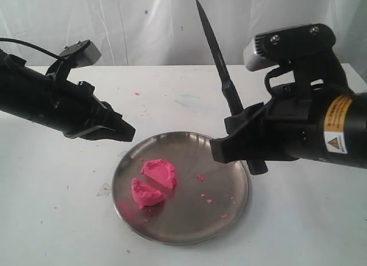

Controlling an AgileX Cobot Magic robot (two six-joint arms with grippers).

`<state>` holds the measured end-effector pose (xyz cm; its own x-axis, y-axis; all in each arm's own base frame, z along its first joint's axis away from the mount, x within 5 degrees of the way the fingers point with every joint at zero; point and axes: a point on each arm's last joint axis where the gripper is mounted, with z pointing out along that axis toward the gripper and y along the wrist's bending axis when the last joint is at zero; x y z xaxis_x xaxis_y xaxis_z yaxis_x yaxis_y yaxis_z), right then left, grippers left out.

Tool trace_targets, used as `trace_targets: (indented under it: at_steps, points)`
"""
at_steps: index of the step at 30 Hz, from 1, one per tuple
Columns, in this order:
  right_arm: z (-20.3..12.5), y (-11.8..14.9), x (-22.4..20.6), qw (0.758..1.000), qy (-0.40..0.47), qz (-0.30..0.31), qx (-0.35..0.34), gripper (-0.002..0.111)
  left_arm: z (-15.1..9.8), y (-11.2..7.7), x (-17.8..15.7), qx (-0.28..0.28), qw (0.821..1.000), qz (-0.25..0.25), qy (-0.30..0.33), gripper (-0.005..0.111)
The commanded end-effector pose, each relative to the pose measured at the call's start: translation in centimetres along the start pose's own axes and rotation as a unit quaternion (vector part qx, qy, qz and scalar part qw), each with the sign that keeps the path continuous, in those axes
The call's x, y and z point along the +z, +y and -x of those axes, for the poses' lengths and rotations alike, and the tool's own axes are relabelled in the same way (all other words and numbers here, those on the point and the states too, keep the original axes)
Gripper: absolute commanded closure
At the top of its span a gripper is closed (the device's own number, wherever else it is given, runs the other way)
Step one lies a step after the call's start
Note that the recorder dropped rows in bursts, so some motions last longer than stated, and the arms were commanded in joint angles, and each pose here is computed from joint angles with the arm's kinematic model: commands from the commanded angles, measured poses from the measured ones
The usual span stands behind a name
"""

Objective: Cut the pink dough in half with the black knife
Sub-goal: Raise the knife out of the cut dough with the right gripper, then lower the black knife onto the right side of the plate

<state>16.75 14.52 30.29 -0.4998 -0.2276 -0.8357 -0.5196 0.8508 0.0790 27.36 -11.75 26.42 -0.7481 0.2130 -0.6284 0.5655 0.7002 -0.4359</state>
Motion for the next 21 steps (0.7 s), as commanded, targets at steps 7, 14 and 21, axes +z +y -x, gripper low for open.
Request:
trace_targets:
  at_steps: [7,14,21]
  points:
    - [0.0,-0.5,-0.5,0.993,0.004,0.097,0.071,0.108,-0.1,-0.5,-0.1,-0.001,1.0,-0.01,0.0,0.107]
    - [-4.0,-1.2,1.1,0.98,0.01,0.086,0.179,0.108,-0.1,-0.5,-0.1,-0.001,1.0,-0.01,0.0,0.107]
    - [-4.9,-1.2,1.3,0.974,0.022,0.086,0.207,0.108,-0.1,-0.5,-0.1,-0.001,1.0,-0.01,0.0,0.107]
